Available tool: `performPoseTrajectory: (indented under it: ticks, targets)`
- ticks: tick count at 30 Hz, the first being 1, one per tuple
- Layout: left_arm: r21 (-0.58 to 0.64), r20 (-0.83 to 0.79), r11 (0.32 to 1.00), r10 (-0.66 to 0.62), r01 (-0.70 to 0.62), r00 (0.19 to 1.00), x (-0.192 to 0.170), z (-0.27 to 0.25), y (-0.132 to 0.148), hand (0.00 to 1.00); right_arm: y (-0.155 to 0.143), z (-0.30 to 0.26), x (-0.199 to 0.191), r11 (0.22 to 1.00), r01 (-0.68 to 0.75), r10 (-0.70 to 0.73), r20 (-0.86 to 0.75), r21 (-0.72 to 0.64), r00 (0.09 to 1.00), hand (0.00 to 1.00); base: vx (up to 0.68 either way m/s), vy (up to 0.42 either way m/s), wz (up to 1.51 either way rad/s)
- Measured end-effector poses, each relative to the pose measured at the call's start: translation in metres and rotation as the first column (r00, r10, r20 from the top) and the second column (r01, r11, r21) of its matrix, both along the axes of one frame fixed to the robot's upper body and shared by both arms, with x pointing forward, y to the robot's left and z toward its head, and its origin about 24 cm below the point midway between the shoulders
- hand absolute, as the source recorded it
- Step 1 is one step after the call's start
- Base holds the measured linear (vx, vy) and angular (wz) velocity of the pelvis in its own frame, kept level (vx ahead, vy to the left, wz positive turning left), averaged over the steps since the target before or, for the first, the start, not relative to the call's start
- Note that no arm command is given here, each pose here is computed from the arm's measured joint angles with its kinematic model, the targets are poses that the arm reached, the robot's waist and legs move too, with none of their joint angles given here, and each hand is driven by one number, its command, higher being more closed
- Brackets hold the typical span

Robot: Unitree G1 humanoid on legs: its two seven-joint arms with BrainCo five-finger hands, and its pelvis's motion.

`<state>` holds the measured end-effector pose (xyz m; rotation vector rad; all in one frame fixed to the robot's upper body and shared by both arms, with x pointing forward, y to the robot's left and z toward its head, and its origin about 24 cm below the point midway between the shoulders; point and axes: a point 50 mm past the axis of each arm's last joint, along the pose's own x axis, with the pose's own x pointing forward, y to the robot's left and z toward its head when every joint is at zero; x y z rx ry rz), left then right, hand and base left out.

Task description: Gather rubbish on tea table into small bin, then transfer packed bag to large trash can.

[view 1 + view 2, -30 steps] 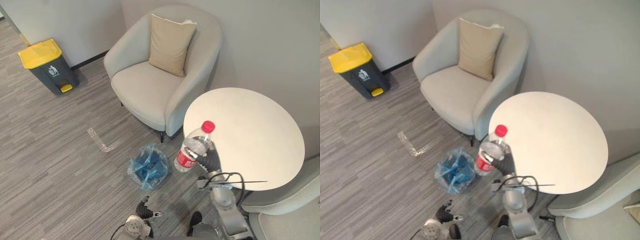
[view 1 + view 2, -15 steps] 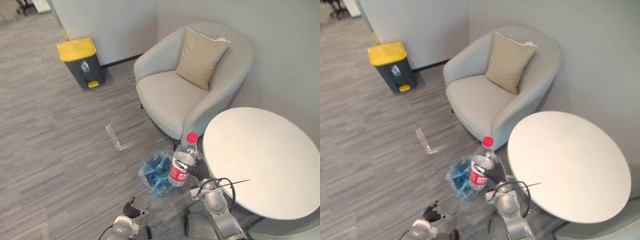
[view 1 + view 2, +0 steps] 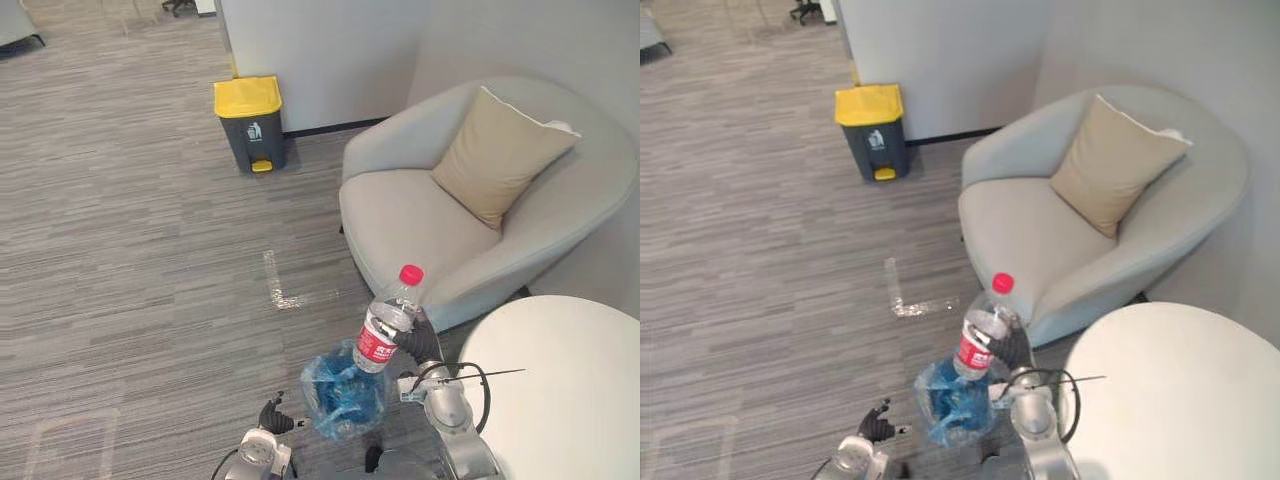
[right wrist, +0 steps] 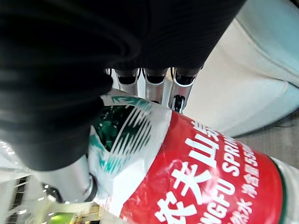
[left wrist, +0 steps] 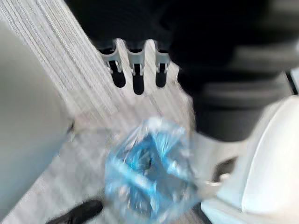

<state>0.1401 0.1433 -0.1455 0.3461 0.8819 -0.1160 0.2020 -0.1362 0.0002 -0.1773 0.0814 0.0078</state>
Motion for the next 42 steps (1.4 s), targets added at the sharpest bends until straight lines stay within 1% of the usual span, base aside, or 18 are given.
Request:
performPoseTrajectory:
  ticks: [3, 8, 9, 10, 12, 15, 17, 18, 19, 21, 23, 25, 27, 28, 33, 37, 38, 42]
  targets:
    - [0.015, -0.013, 1.000, 0.001, -0.001, 1.000, -0.003, -0.001, 0.005, 0.00, 0.005, -0.003, 0.000, 1.000, -0.003, 0.003, -0.014, 0.019, 1.000, 1.00, 0.05, 0.122, -0.40]
    - [0.022, -0.028, 1.000, 0.003, -0.003, 1.000, -0.005, -0.003, 0.007, 0.00, 0.014, -0.021, -0.003, 0.999, -0.048, 0.047, -0.088, -0.010, 0.995, 1.00, -0.01, 0.016, -0.46]
    - [0.021, -0.028, 1.000, 0.004, -0.003, 1.000, -0.006, -0.003, 0.007, 0.00, 0.015, -0.024, -0.004, 0.997, -0.069, 0.064, -0.103, -0.041, 0.993, 1.00, -0.18, -0.032, -1.00]
    - [0.003, 0.005, 1.000, 0.018, -0.018, 1.000, 0.001, 0.000, 0.002, 0.00, 0.016, -0.027, 0.010, 0.978, -0.146, 0.131, -0.106, -0.150, 0.986, 1.00, -0.24, -0.043, -0.99]
    - [-0.014, 0.022, 0.999, 0.052, -0.052, 0.998, 0.005, 0.002, 0.000, 0.00, 0.017, -0.027, 0.015, 0.969, -0.165, 0.148, -0.104, -0.185, 0.984, 1.00, -0.22, -0.050, -0.46]
    - [-0.029, 0.096, 0.993, 0.120, -0.118, 0.988, 0.022, 0.012, 0.006, 0.00, 0.024, -0.014, 0.029, 0.952, -0.209, 0.204, -0.046, -0.223, 0.978, 1.00, -0.24, -0.049, -0.17]
    - [-0.053, 0.196, 0.983, 0.183, -0.176, 0.964, 0.050, 0.029, 0.016, 0.00, 0.037, 0.016, 0.059, 0.931, -0.231, 0.263, 0.079, -0.282, 0.962, 1.00, -0.39, -0.067, -0.42]
    - [-0.071, 0.267, 0.976, 0.219, -0.207, 0.939, 0.072, 0.043, 0.020, 0.00, 0.041, 0.031, 0.077, 0.915, -0.228, 0.284, 0.131, -0.332, 0.950, 1.00, -0.34, -0.034, -0.30]
    - [-0.077, 0.285, 0.974, 0.224, -0.211, 0.932, 0.078, 0.047, 0.020, 0.00, 0.041, 0.036, 0.083, 0.910, -0.225, 0.288, 0.142, -0.347, 0.947, 1.00, -0.31, -0.011, -0.25]
    - [-0.142, 0.363, 0.959, 0.281, -0.245, 0.888, 0.100, 0.065, 0.015, 0.00, 0.036, 0.051, 0.098, 0.885, -0.191, 0.291, 0.186, -0.425, 0.938, 1.00, -0.26, 0.010, -0.10]
    - [-0.175, 0.389, 0.950, 0.309, -0.259, 0.868, 0.105, 0.071, 0.012, 0.00, 0.036, 0.055, 0.099, 0.890, -0.175, 0.281, 0.203, -0.421, 0.938, 1.00, -0.16, 0.024, 0.15]
    - [-0.253, 0.429, 0.923, 0.375, -0.290, 0.822, 0.118, 0.085, 0.005, 0.00, 0.036, 0.064, 0.105, 0.890, -0.156, 0.276, 0.234, -0.428, 0.932, 1.00, -0.12, 0.014, 0.28]
    - [-0.275, 0.446, 0.915, 0.393, -0.295, 0.804, 0.123, 0.091, 0.003, 0.00, 0.037, 0.071, 0.109, 0.888, -0.147, 0.279, 0.256, -0.436, 0.926, 1.00, -0.10, 0.014, 0.21]
    - [-0.328, 0.466, 0.891, 0.441, -0.314, 0.767, 0.131, 0.102, 0.002, 0.00, 0.039, 0.086, 0.116, 0.888, -0.122, 0.278, 0.305, -0.443, 0.911, 1.00, -0.12, 0.010, 0.31]
    - [-0.432, 0.533, 0.846, 0.518, -0.312, 0.669, 0.151, 0.133, -0.001, 0.00, 0.044, 0.136, 0.137, 0.896, -0.030, 0.254, 0.457, -0.443, 0.852, 1.00, -0.08, -0.007, 0.37]
    - [-0.483, 0.587, 0.828, 0.548, -0.285, 0.595, 0.166, 0.160, 0.001, 0.00, 0.043, 0.177, 0.149, 0.906, 0.054, 0.215, 0.566, -0.420, 0.796, 1.00, -0.03, 0.001, 0.28]
    - [-0.487, 0.593, 0.827, 0.549, -0.281, 0.588, 0.168, 0.163, 0.001, 0.00, 0.043, 0.180, 0.150, 0.906, 0.060, 0.212, 0.572, -0.419, 0.792, 1.00, 0.01, 0.021, 0.23]
    - [-0.511, 0.621, 0.821, 0.559, -0.257, 0.550, 0.173, 0.177, 0.000, 0.00, 0.027, 0.194, 0.155, 0.909, 0.147, 0.136, 0.612, -0.390, 0.779, 1.00, 0.02, 0.021, 0.20]
